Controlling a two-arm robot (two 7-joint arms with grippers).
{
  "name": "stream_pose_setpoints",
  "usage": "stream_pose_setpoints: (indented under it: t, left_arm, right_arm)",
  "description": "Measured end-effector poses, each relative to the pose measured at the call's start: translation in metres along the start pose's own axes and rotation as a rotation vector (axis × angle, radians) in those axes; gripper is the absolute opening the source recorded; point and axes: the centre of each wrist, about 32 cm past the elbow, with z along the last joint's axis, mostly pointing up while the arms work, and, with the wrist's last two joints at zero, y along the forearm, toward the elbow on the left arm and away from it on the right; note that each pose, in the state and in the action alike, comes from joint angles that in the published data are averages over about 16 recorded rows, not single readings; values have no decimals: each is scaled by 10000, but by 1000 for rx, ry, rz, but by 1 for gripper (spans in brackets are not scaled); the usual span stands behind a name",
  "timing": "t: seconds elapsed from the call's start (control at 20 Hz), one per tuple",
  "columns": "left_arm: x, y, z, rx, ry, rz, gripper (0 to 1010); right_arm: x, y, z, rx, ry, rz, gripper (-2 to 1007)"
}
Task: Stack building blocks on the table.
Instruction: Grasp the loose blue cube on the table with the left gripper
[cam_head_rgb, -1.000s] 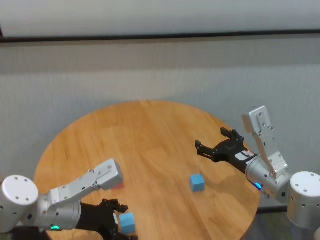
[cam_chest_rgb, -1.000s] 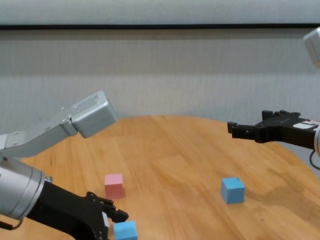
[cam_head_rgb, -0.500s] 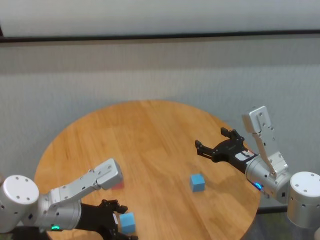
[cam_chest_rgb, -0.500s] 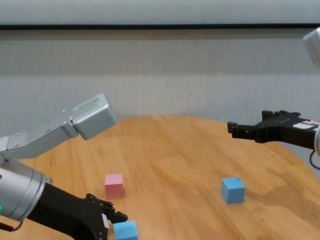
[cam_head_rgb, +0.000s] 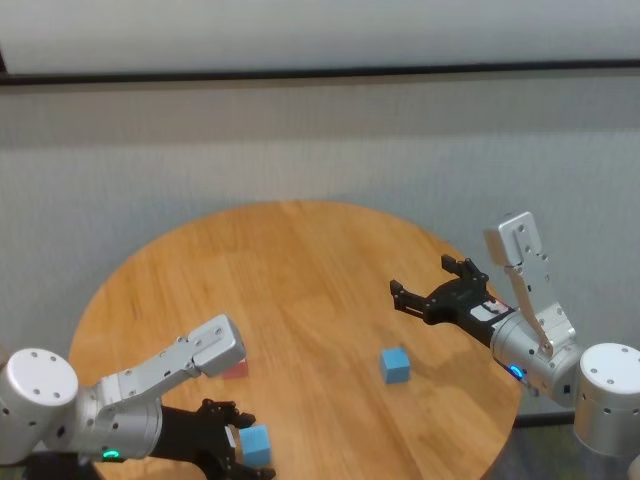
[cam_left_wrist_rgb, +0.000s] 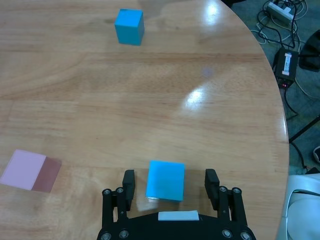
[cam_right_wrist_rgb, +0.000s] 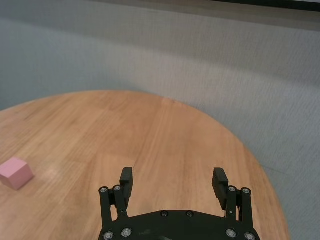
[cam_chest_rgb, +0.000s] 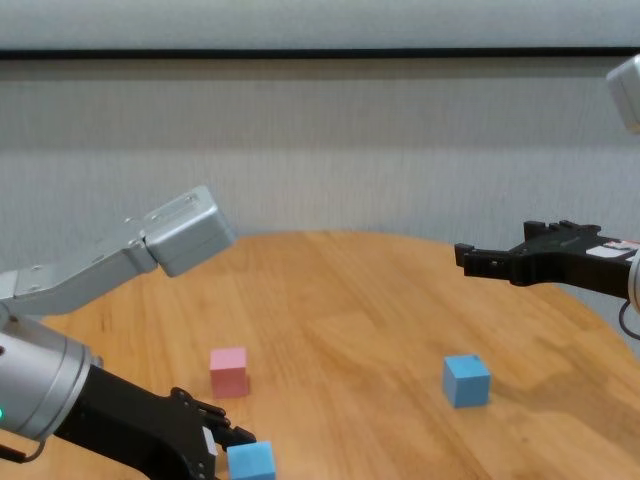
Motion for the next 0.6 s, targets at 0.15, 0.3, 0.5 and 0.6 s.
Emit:
stream_pose_setpoints:
  t: [0.15, 0.3, 0.5, 0.6]
  left_arm:
    - [1, -1, 2, 2, 2, 0, 855]
    - [3, -2, 3, 3, 3, 0, 774]
    - [2, -5, 5, 5, 3, 2, 650]
    - [1, -6, 9, 7, 2, 5, 591]
  right_arm:
    - [0, 0, 0, 0, 0, 0, 1000]
    - [0, 0, 0, 0, 0, 0, 1000]
    - [0, 0, 0, 0, 0, 0, 1001]
    - [0, 0, 0, 0, 0, 0, 1001]
